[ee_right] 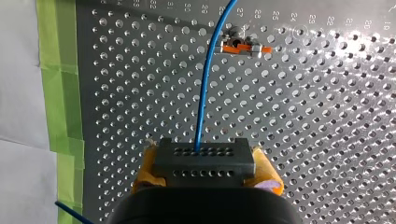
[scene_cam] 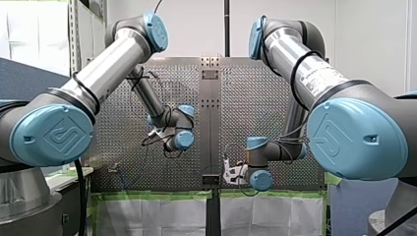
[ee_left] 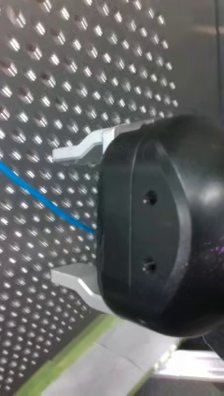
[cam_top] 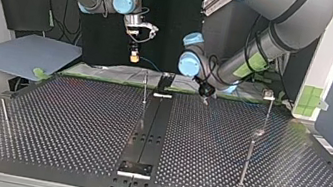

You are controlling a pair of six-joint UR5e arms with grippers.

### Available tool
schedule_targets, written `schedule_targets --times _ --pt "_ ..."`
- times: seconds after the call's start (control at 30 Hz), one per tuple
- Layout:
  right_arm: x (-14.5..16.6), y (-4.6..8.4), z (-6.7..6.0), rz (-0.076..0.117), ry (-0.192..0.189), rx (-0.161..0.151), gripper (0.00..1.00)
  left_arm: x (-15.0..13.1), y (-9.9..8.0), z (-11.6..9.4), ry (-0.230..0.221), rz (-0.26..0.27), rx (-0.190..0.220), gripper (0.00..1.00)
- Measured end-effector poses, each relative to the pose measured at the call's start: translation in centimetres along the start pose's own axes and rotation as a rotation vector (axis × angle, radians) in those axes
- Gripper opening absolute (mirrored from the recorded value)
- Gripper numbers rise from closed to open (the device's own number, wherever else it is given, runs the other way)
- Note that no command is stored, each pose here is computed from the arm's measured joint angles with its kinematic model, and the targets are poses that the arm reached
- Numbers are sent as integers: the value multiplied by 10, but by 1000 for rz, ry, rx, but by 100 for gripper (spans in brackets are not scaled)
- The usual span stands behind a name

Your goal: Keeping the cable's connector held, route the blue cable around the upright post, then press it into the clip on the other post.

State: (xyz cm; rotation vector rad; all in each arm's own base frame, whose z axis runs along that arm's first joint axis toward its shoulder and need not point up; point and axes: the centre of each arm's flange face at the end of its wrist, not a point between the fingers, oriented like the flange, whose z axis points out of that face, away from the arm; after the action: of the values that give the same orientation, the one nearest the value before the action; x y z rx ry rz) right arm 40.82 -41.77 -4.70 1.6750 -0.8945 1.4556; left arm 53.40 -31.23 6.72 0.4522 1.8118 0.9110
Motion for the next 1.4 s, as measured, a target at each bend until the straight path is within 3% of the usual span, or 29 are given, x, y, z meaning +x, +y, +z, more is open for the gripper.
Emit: schedule_targets --times 0.37,0.63,0.93,1.4 --pt "0 0 0 -1 -3 0 0 39 -45 -5 34 24 70 100" --pt "-1 0 -1 -2 -8 0 0 58 -80 -13 11 -16 141 100" --pt "-1 -2 -1 -3 -7 4 0 51 -94 -23 -45 -79 209 100" --pt "-2 0 -2 -4 -17 2 0 41 -110 -39 -96 -183 336 100"
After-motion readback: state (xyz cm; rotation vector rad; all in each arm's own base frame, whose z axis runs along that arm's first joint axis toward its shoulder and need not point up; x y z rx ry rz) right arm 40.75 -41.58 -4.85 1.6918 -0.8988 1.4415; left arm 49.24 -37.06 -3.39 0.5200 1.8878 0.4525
